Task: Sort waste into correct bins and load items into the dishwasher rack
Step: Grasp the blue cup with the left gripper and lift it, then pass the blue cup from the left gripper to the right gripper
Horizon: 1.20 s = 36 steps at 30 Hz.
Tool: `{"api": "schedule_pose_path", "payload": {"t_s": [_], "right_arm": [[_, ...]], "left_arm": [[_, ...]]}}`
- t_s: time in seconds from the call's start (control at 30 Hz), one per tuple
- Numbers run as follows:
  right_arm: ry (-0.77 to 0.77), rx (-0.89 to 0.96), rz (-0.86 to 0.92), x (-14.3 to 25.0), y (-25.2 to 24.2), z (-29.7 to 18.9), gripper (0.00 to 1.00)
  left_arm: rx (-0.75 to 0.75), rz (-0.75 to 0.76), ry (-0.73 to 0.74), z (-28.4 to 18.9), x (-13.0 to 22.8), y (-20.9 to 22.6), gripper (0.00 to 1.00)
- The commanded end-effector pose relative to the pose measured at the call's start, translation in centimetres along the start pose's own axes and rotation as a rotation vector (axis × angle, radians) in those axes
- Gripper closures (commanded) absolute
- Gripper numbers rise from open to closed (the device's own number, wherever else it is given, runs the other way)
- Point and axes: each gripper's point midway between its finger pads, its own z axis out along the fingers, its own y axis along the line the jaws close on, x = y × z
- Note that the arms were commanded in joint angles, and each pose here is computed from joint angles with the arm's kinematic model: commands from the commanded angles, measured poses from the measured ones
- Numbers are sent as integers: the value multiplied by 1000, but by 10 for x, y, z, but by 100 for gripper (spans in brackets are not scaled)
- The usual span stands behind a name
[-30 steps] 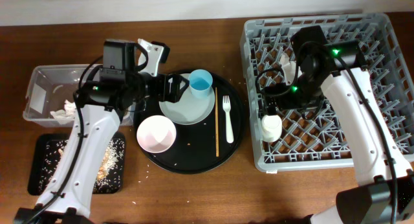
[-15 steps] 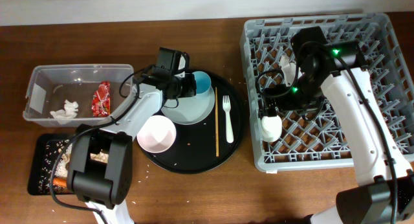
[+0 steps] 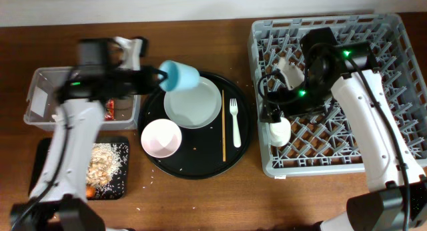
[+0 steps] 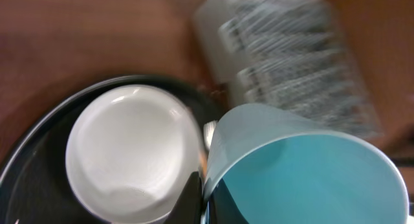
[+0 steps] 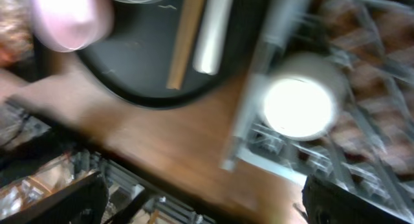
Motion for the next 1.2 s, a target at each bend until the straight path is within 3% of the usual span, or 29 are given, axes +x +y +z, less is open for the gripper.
{"api": "schedule_pose_path", "payload": {"t_s": [0.0,0.1,0.3,0.5,0.57,0.67,0.87,0.93,0.97,1.13,1.17], "right_arm": [[-162,-446,-312,-17,80,-23,3],[-303,-578,-428,-38,103,-40,1],[-377,-698,-484,-45,121,-57,1],[-329,-758,-541,-33,150,-50,0],[-316,-758,-559,-30,155,-47,8],[-314,-762,-590,-28,161,-45,9],[-393,-876,-663,-33,175,-64,8],[-412,-872,-685,-36,176,-65,13],[-413,-872,-687,-36,176,-65,24],[-428,-868,-704,-39,176,-66,44],[-430,-867,-706,-39,176,-66,44]], "left_arm": [[634,174,-103,-64,-10,-77,100],[786,292,-71,-54,5,-116,100],[739,372,13,-19,24,-140,100],[706,380,17,-13,25,-137,100],[707,381,17,-13,25,-138,100],[707,395,1,-13,20,-138,100],[699,389,-13,-13,12,-139,100],[699,389,-13,-13,12,-139,100],[698,389,-13,-13,12,-138,100],[661,383,-9,-9,12,-134,99],[657,370,-1,-8,13,-133,83]]}}
